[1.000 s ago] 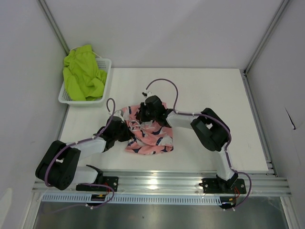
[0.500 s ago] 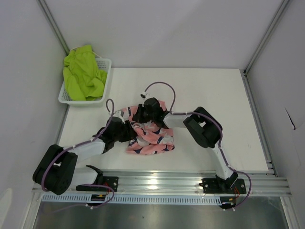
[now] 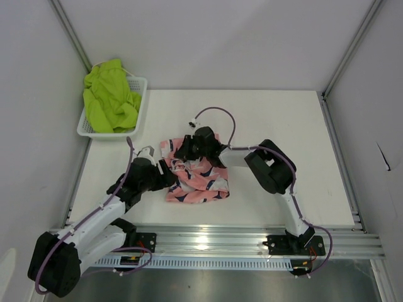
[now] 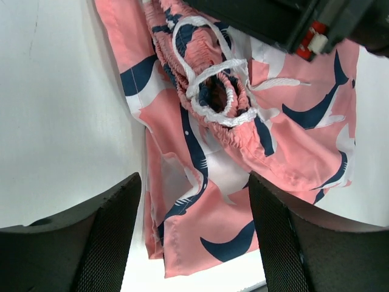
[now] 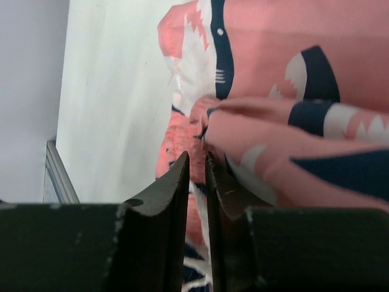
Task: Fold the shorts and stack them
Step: Fold the shorts
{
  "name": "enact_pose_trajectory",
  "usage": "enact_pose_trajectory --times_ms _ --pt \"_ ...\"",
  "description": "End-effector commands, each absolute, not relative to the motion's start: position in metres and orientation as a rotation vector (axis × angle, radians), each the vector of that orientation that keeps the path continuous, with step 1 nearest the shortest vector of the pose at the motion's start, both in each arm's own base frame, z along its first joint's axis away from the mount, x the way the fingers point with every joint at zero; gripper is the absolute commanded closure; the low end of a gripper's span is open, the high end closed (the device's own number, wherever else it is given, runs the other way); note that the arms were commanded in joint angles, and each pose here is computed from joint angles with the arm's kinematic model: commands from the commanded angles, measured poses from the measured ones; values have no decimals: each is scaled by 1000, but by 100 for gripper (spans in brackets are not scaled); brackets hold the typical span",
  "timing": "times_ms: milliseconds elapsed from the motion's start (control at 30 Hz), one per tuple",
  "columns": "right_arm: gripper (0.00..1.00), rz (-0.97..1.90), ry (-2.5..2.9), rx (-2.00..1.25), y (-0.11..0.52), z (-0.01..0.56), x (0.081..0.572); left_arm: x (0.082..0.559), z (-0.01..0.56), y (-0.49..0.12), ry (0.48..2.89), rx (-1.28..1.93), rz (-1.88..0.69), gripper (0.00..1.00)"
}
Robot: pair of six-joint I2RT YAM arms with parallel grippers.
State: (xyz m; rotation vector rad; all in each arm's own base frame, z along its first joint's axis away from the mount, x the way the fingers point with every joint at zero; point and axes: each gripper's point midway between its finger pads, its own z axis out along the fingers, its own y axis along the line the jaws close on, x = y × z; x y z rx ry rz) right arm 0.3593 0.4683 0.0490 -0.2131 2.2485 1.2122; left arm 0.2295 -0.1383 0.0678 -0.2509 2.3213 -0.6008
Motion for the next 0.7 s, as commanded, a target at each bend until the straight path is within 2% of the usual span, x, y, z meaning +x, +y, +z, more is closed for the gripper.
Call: enact_pose_trajectory --times_ms 0,233,467,667 --pt "81 1303 2092 -249 468 115 357 240 88 -136 2298 -273 -584 26" --pt "85 1301 2036 -245 434 142 341 266 104 -133 2263 -273 -550 29" --pt "87 1223 2076 -243 413 123 315 295 107 -132 2243 -290 -537 37" --pt "89 1254 2122 -289 427 99 293 311 96 -140 2270 -296 -554 40"
